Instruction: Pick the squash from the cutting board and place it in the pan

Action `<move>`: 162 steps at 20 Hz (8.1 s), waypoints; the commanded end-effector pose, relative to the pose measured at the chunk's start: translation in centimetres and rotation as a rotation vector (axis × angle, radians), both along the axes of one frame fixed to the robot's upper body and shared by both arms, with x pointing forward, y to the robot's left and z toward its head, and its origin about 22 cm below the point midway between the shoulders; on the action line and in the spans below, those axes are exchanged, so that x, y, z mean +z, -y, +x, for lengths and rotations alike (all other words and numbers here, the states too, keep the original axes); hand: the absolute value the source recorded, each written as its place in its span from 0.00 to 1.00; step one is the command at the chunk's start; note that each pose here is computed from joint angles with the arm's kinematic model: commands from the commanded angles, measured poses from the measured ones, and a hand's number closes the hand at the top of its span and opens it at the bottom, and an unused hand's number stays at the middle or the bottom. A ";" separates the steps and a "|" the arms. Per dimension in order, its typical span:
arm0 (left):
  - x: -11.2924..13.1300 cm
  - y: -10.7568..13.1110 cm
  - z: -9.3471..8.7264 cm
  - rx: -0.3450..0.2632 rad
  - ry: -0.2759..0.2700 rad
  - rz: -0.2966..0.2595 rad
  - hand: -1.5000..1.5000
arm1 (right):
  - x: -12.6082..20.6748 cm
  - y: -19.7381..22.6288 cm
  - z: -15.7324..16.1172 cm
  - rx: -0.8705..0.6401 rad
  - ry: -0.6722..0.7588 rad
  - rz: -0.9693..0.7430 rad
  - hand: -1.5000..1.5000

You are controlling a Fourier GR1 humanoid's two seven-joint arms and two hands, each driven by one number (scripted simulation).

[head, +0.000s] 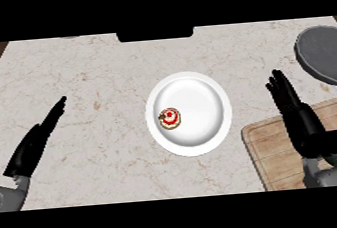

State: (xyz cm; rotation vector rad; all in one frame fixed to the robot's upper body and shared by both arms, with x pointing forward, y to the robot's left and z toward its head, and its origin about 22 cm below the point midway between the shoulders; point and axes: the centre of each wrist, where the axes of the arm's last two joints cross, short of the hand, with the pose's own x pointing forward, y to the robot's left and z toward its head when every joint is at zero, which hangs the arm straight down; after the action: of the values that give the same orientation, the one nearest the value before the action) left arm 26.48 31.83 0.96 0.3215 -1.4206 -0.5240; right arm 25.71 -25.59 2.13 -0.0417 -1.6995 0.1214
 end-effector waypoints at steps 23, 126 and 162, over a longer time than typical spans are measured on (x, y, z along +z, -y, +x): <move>-1.1 9.5 -1.2 -0.008 -0.164 -0.621 0.50 | 9.7 12.2 -1.8 0.136 -0.149 -1.637 0.00; 1.0 10.6 -0.3 -0.047 -0.142 -0.632 0.50 | 6.8 19.2 9.0 -0.489 0.247 -0.823 1.00; 1.2 11.9 -0.1 -0.101 -0.141 -0.622 0.50 | 5.2 25.0 7.3 -0.388 0.039 -0.243 0.00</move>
State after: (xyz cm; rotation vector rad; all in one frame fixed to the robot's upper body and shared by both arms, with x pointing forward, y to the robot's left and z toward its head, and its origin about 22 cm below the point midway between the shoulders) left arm 26.67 19.72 2.40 -0.2856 -1.3916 -0.1544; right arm 34.51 -48.85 7.15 -0.6652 -1.6702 0.1059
